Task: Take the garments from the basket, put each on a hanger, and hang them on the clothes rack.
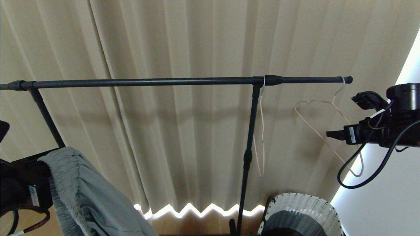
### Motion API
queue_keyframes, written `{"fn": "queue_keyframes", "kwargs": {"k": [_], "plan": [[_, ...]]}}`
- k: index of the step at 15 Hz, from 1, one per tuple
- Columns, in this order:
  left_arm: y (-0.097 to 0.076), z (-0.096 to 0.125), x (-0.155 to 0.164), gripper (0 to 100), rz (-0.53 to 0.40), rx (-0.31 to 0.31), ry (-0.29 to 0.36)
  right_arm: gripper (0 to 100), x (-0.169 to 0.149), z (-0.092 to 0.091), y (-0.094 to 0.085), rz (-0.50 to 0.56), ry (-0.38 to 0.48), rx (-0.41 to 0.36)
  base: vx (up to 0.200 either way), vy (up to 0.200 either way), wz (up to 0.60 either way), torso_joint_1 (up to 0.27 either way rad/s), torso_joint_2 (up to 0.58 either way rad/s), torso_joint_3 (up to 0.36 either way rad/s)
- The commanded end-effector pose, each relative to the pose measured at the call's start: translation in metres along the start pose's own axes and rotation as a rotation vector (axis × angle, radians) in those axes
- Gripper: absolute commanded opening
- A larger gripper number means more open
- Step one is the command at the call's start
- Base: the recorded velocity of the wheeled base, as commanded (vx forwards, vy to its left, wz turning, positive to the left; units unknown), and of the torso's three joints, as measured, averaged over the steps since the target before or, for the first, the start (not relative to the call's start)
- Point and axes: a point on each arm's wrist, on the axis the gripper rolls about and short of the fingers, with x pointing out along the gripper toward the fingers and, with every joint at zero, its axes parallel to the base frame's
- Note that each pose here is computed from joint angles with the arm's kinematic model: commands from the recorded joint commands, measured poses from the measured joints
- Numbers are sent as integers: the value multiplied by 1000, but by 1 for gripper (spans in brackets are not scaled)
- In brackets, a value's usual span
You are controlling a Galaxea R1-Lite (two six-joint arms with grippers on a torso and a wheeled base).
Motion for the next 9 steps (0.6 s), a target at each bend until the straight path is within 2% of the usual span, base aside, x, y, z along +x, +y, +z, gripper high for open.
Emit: {"fn": "queue_keyframes", "kwargs": {"k": [1,7,9], "plan": [[0,0,0,0,-1,0,0,0,1,-1,0,0,3,0,0,0,0,0,0,0],[0,-1,0,0,-1,0,0,0,-10,5,0,-5,-29,-1,0,0,0,0,0,0],[0,-1,0,0,-1,0,0,0,-27,10,1,-10,-71,10,0,0,0,0,0,0]]}}
